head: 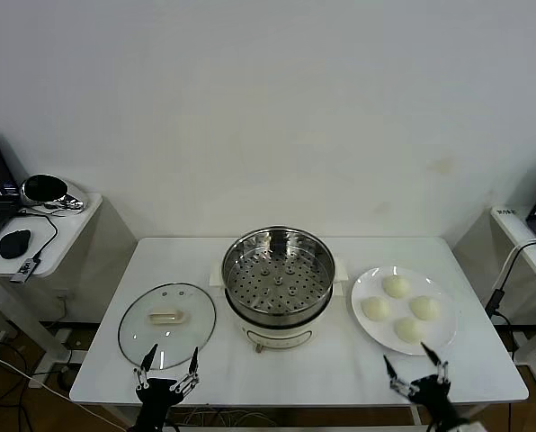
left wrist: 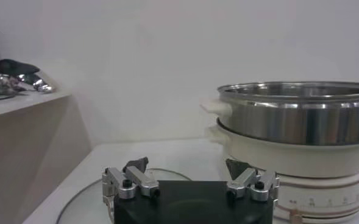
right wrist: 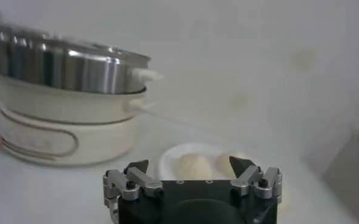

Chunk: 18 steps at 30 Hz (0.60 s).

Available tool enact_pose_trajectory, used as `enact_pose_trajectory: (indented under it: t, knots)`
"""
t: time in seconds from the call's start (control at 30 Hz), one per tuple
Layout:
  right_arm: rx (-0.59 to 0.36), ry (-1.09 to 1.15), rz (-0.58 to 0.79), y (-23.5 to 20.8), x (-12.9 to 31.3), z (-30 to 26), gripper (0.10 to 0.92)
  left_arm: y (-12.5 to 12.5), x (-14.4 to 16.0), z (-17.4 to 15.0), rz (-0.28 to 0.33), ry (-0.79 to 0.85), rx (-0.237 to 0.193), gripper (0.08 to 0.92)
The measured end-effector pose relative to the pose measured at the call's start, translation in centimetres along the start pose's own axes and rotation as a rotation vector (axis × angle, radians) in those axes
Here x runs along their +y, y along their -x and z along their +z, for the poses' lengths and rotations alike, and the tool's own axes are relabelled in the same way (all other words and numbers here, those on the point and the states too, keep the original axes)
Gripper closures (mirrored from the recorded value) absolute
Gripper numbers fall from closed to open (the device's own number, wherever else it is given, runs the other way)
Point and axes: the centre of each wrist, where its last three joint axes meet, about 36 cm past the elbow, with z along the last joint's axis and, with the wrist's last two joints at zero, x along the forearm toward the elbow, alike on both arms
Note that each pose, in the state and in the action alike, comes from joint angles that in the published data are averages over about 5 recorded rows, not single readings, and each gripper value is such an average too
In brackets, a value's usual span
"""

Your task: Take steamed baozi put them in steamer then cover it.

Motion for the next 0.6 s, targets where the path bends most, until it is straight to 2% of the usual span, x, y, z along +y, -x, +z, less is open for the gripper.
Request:
enact_pose_trajectory:
  t: [0.07,0.33,0.6]
  knots:
    - [0.010,-0.056,-0.022,0.6,-1.5,-0.3,0.200,0.0,0.1,0.0,0.001,0.007,-0.002,0.177]
    - [0.112,-0.412,-0.209,6.2,-12.2,-3.9,0.200,0.0,0.3,-0.1,0.005,0.045,-0.015,0.177]
    - [0.227,-0.573,-0.427,12.6,-18.4,-6.7,0.200,0.0,0.7,0.1,-0.008,0.073,-0.012,0.177]
